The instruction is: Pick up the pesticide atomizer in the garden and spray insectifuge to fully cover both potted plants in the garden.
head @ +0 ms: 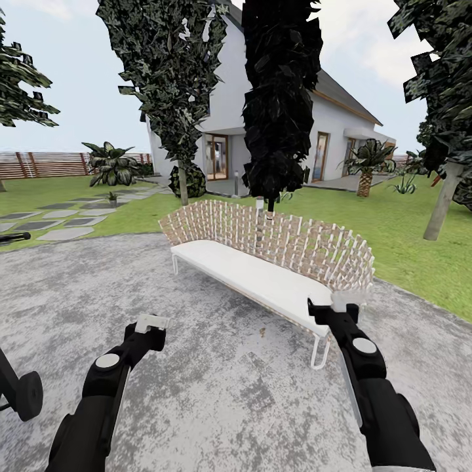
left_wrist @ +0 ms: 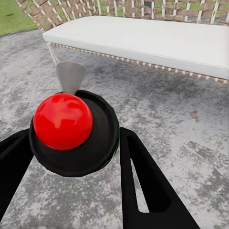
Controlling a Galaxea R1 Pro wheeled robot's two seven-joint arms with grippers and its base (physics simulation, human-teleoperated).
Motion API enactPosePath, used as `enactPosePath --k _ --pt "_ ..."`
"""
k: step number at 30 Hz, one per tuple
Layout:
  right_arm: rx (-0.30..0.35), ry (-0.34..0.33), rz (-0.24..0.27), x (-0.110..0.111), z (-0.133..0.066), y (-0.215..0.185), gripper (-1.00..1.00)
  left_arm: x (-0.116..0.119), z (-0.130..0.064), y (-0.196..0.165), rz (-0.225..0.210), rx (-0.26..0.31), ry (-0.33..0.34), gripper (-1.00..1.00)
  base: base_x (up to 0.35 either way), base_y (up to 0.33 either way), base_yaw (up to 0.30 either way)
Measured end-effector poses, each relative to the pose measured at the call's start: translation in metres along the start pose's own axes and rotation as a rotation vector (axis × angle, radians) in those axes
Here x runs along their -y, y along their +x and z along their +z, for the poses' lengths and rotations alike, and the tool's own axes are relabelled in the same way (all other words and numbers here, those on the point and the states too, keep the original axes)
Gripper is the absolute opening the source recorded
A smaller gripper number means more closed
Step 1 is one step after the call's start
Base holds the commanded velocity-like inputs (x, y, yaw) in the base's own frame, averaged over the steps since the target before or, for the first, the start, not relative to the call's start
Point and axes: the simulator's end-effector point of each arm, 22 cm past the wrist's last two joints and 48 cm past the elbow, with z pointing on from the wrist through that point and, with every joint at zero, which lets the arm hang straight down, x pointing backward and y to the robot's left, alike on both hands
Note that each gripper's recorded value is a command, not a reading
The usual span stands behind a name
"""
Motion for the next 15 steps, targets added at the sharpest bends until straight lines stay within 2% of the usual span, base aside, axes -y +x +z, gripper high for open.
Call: enactPosePath --k 4,10,12,15 --pt "-0.06 -0.014 -0.004 -0.007 0.005 0.028 1.0 0.0 0.0 0.0 0.0 0.001 -0.002 -1.0 0.0 0.0 0.0" --pt "-0.07 -0.027 -0.011 -0.014 0.006 0.032 1.0 0.0 0.0 -0.001 0.0 0.001 -0.001 -1.0 0.0 0.0 0.008" --pt "-0.07 -0.03 -0.013 -0.015 0.006 0.032 1.0 0.001 0.0 -0.001 -0.001 0.001 -0.001 -1.0 0.0 0.0 0.137" --pt "-0.064 -0.056 -0.028 -0.029 0.005 0.029 1.0 0.001 0.0 -0.001 -0.001 0.001 0.001 -1.0 0.0 0.0 0.221"
